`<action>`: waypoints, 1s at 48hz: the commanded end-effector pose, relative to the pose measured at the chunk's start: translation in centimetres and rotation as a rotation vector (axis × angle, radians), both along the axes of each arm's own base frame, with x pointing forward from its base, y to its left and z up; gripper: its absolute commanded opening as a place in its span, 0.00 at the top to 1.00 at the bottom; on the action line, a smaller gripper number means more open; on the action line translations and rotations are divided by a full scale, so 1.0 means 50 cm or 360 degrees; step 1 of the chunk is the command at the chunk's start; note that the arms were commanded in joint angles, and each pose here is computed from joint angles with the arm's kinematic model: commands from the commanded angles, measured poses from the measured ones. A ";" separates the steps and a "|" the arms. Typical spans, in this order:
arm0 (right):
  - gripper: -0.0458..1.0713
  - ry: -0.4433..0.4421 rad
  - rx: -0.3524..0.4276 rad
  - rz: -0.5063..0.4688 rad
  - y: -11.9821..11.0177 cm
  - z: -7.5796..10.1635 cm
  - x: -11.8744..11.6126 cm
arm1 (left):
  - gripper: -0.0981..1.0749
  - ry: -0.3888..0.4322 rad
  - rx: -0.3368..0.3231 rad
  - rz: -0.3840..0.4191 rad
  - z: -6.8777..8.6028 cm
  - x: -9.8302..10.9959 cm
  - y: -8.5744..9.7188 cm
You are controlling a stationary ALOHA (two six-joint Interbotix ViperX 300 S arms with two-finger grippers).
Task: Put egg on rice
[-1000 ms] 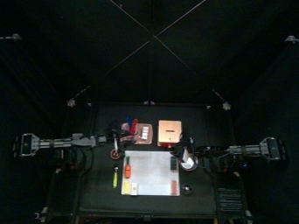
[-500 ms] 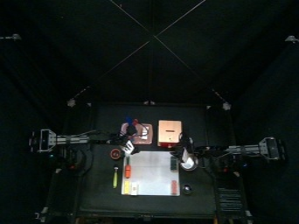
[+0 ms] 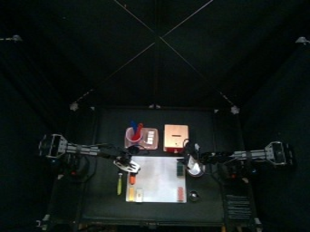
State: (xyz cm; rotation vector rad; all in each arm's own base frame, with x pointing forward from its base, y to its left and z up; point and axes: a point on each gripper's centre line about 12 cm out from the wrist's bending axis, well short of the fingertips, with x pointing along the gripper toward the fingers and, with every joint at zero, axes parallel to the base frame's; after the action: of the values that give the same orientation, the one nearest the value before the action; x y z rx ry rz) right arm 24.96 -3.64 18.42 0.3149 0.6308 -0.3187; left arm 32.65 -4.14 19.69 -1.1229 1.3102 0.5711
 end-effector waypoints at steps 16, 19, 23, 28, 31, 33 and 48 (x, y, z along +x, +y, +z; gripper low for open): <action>0.18 -0.0008 -0.0005 0.0012 0.000 0.003 0.005 | 0.17 0.0093 0.0147 0.0241 -0.030 0.005 -0.155; 0.18 -0.0013 -0.0005 0.0012 -0.001 0.005 0.007 | 0.17 0.0081 0.0157 0.0265 -0.040 0.005 -0.170; 0.18 -0.0016 -0.0005 0.0012 -0.001 0.006 0.008 | 0.17 0.0091 0.0181 0.0286 -0.063 0.003 -0.183; 0.18 -0.0027 0.0004 0.0005 -0.001 0.010 0.010 | 0.17 0.0130 0.0211 0.0299 -0.091 0.001 -0.187; 0.18 -0.0027 0.0004 0.0007 0.000 0.010 0.010 | 0.17 0.0150 0.0224 0.0295 -0.104 0.001 -0.189; 0.18 -0.0022 0.0006 0.0006 0.000 0.008 0.009 | 0.17 0.0166 0.0235 0.0288 -0.112 0.001 -0.191; 0.18 -0.0023 0.0017 0.0007 0.003 0.007 0.008 | 0.18 0.0177 0.0234 0.0276 -0.143 0.009 -0.206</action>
State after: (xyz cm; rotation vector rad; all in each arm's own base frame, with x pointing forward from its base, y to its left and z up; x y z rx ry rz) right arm 25.00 -3.55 17.98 0.3190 0.6455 -0.3170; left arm 32.64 -14.03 11.92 -1.0864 1.2645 0.8812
